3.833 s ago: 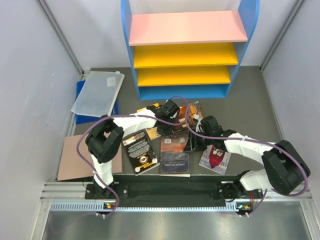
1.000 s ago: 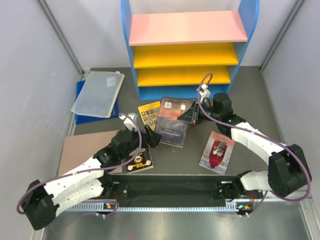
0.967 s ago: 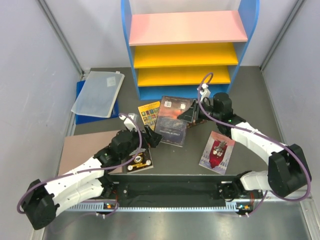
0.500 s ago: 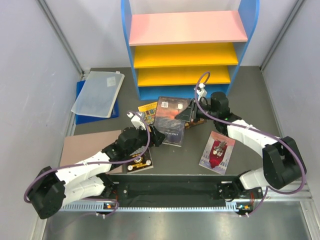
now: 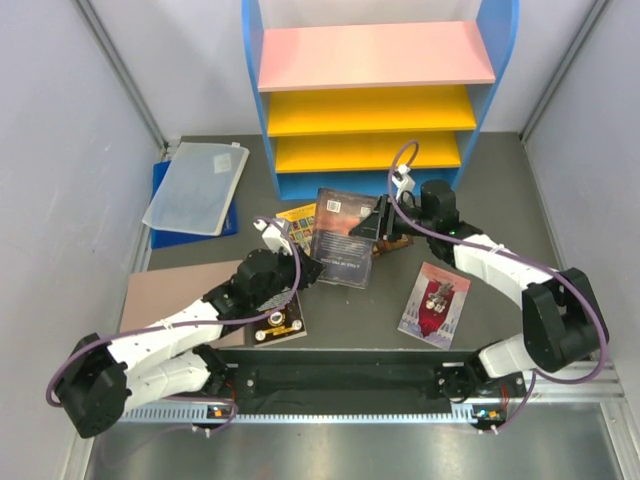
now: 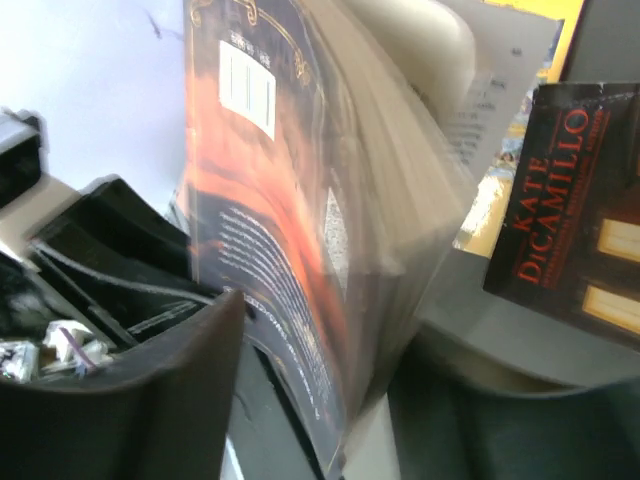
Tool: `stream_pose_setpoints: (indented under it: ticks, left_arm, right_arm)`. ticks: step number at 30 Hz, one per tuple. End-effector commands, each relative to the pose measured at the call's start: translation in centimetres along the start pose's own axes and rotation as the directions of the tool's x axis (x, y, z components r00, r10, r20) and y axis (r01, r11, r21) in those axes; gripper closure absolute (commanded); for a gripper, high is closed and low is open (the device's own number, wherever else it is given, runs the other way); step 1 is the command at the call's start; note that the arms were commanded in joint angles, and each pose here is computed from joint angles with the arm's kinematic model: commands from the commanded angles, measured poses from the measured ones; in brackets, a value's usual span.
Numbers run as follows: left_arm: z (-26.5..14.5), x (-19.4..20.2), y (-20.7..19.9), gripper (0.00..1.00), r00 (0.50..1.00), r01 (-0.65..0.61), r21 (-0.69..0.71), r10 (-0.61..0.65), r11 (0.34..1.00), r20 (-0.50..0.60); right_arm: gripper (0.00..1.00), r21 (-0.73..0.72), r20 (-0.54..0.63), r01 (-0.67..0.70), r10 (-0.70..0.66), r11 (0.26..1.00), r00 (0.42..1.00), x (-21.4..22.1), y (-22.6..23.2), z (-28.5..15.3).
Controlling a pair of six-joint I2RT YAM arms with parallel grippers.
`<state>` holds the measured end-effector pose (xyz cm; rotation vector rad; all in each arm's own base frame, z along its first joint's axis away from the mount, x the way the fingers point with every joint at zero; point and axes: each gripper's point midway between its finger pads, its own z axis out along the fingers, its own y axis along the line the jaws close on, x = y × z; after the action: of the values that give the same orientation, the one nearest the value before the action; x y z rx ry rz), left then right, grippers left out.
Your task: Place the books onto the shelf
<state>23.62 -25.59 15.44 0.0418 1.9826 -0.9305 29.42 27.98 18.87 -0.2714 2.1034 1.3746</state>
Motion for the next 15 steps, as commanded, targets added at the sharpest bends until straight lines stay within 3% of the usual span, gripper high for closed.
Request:
stream_pose_setpoints:
  ticks: [1,2,5,15]
  left_arm:
    - [-0.4,-6.9,-4.6,1.0,0.986,-0.054,0.078,0.04,0.996,0.163]
    - [-0.5,-7.5,-4.8,1.0,0.984,-0.058,0.068,0.045,0.996,0.174]
    - [-0.9,-9.9,-6.3,1.0,0.973,-0.081,0.083,0.06,0.993,0.224]
    - [-1.8,-14.9,-12.0,1.0,0.951,-0.105,0.23,0.03,0.967,0.307]
  right_arm:
    - [0.37,-0.033,0.035,0.083,-0.082,0.996,0.996,-1.5,2.0,-0.4]
    - [0.19,-0.025,0.039,0.079,-0.078,0.997,0.996,-1.0,1.8,-0.7]
    - [0.02,-0.046,0.092,0.073,-0.068,0.996,0.993,-0.7,2.2,-1.6]
    - [0.0,-0.189,0.192,0.059,-0.022,0.98,0.981,0.7,4.2,-3.5]
